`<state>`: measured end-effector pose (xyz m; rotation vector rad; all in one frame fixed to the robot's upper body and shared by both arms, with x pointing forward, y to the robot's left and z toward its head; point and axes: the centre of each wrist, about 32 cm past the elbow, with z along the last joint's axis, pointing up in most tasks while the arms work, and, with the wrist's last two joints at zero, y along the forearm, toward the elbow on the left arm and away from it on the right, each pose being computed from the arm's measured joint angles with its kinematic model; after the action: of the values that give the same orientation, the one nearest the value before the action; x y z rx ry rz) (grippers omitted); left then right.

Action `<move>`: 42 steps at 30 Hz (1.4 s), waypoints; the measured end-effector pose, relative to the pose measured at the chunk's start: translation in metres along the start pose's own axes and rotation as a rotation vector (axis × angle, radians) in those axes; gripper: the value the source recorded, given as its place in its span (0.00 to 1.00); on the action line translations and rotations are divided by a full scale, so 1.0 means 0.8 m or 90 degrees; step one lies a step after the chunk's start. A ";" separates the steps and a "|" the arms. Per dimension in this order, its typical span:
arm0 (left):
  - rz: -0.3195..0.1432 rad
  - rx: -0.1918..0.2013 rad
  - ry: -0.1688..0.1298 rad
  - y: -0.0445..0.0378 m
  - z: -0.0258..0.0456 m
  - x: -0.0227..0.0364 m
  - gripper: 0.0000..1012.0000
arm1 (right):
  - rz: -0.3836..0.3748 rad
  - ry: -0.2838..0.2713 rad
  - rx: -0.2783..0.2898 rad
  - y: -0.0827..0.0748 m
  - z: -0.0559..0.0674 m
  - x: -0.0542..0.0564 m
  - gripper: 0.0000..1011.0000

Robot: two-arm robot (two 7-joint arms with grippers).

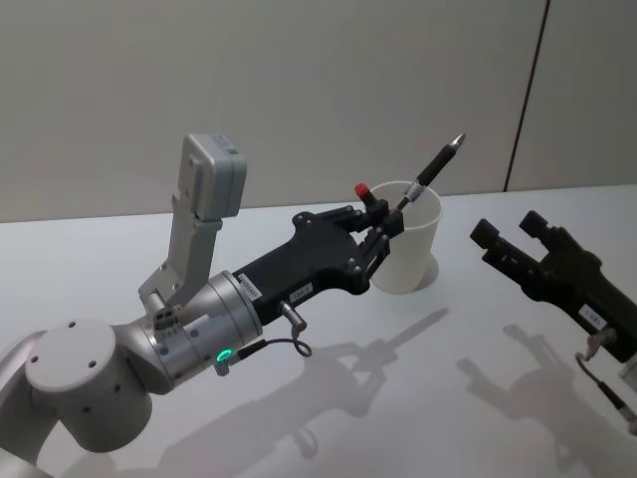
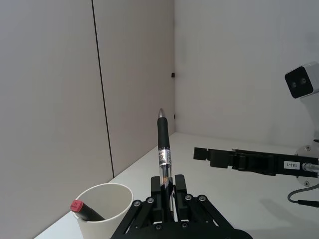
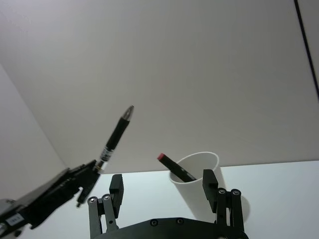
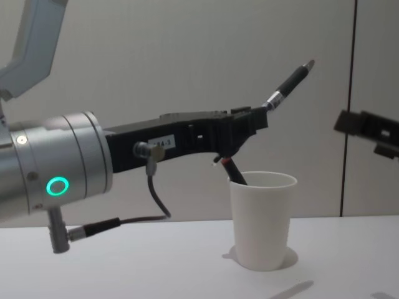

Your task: Place the pen into the pen holder.

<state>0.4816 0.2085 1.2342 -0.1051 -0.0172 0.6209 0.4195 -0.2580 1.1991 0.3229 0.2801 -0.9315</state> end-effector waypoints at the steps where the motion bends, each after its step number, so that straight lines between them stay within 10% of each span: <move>1: 0.000 0.000 0.000 0.000 0.0000 0.0000 0.16 | 0.013 0.022 0.005 0.001 0.001 -0.001 0.99; 20: 0.000 0.000 0.000 0.000 0.0000 0.0000 0.16 | 0.081 0.187 0.049 0.030 0.003 -0.007 0.99; 42: 0.000 0.000 0.000 0.000 0.0001 0.0001 0.16 | 0.095 0.261 0.039 0.073 -0.005 -0.014 0.99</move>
<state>0.4816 0.2086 1.2343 -0.1053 -0.0172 0.6211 0.4605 -0.2155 1.2081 0.5849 0.5950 -0.7226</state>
